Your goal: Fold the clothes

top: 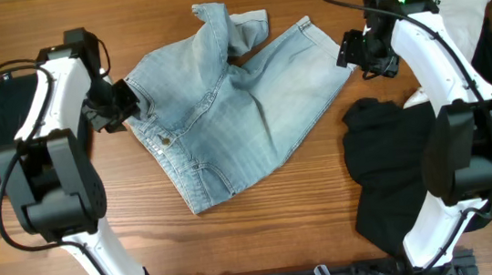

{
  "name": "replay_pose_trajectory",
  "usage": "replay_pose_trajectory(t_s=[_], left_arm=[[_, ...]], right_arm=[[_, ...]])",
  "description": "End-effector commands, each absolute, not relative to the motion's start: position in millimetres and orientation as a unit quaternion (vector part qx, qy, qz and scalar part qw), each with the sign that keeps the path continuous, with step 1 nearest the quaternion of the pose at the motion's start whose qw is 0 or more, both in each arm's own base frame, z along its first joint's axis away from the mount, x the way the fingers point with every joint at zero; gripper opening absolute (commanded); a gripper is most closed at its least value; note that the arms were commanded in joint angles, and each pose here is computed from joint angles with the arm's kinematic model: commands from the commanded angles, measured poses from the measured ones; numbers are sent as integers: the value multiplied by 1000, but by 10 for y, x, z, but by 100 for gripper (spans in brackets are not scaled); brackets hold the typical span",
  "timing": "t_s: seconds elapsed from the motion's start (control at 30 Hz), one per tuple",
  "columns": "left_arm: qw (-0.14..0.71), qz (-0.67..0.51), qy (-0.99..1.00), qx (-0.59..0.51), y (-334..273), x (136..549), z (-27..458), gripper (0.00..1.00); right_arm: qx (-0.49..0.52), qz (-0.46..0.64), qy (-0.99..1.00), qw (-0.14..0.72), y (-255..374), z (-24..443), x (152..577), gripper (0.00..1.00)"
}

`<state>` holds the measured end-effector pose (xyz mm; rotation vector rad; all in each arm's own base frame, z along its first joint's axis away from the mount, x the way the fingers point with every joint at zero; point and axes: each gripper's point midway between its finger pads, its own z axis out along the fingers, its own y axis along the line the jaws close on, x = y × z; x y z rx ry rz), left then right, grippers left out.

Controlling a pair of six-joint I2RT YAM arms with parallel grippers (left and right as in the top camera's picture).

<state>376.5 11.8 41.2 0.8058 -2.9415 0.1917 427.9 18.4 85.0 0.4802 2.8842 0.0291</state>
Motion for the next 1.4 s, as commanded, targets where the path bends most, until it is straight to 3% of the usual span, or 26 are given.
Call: replay_pose_trajectory(t_s=[0.0,0.27,0.53,0.57,0.67,0.7,0.73,0.93,1.1,1.2,1.23,1.3,1.37], left_arm=[[43,168,-942,287,-92,3825,738,36],[207,120,-943,230,-813,2910,446,38],[262,78,-932,239,-963,2226,-170,38],[264,73,-930,245,-952,2178,-211,37],[244,21,-931,270,-713,2169,-320,34],[239,20,-930,280,-639,2201,-332,35],[236,24,-926,294,-571,2232,-337,36],[164,73,-903,391,64,2670,-385,40],[98,100,-882,449,809,3142,66,40],[90,104,-892,430,914,3247,342,39],[90,105,-899,415,888,3263,415,39],[85,110,-905,403,795,3281,513,39],[67,118,-914,381,655,3354,613,39]], right_arm=[[138,26,985,103,274,869,4250,74],[134,42,988,71,346,479,4258,86],[133,59,988,51,422,91,4310,83],[133,62,988,49,433,59,4309,78],[133,61,989,38,434,-50,4254,36],[134,60,989,30,432,-55,4214,14],[139,57,989,13,427,-61,4131,4],[115,117,984,-70,886,198,3680,4],[56,95,986,-122,1329,295,3266,4],[63,68,986,-139,1375,310,3136,4],[62,63,985,-149,1392,330,3071,7],[60,33,987,-144,1315,349,3052,25],[42,41,993,-107,1338,471,3204,30]])
